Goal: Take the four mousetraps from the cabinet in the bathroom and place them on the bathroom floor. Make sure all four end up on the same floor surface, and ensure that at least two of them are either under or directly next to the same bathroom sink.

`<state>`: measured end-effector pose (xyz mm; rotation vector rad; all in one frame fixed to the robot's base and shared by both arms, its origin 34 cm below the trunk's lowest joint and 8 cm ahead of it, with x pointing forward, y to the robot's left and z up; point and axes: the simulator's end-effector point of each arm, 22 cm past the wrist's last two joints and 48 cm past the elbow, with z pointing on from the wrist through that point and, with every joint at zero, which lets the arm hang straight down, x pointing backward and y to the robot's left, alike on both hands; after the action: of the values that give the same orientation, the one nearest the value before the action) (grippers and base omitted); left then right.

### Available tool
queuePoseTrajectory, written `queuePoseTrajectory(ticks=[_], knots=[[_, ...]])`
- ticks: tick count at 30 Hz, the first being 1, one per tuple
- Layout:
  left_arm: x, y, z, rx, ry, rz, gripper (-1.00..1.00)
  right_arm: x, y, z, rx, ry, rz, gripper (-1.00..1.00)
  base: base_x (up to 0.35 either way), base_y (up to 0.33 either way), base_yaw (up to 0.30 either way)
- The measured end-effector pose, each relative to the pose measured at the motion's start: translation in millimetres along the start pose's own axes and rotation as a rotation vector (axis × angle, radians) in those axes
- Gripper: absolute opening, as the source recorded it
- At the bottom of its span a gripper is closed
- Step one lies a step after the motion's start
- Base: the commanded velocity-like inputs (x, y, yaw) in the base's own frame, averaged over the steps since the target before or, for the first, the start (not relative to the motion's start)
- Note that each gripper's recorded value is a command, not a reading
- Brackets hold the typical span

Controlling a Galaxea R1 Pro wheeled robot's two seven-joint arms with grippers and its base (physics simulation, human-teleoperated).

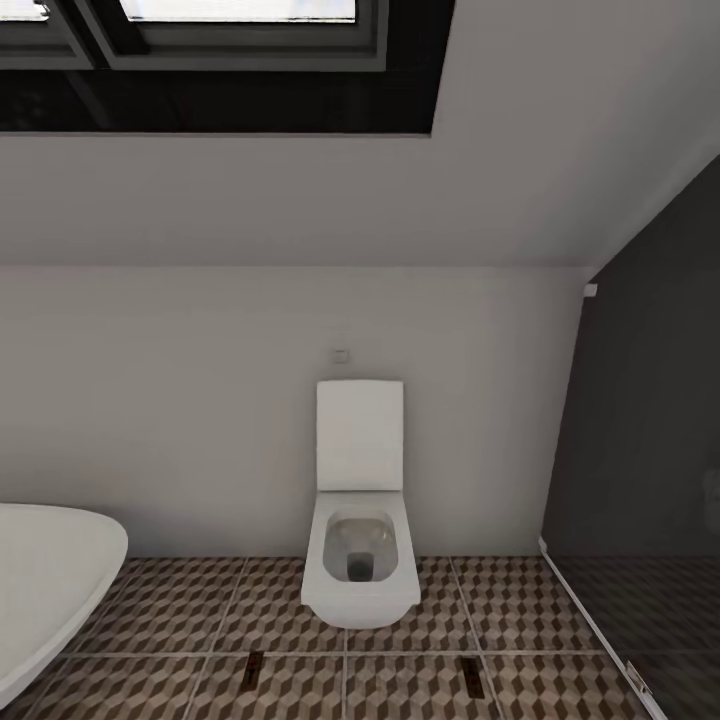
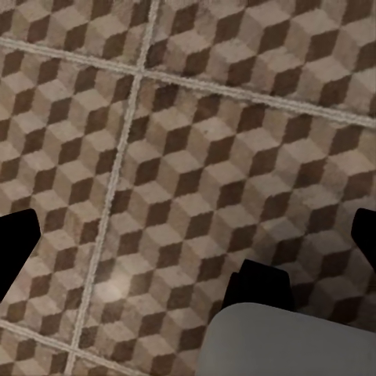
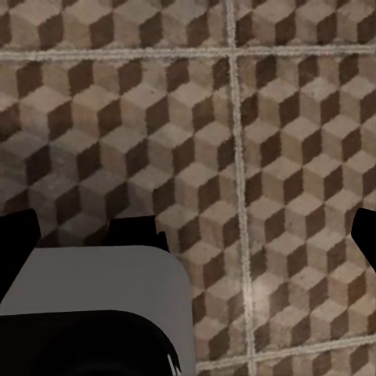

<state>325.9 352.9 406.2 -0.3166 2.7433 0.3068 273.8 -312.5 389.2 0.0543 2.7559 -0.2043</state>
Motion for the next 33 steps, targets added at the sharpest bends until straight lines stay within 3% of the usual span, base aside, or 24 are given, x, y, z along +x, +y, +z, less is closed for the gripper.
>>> queuePoseTrajectory(ticks=[33], knots=[[-0.2,1.1,0.1,-0.002,0.001,-0.009,1.0,-0.2,0.1,0.0,0.0,0.0,0.001,1.0,0.0,0.0,0.0]])
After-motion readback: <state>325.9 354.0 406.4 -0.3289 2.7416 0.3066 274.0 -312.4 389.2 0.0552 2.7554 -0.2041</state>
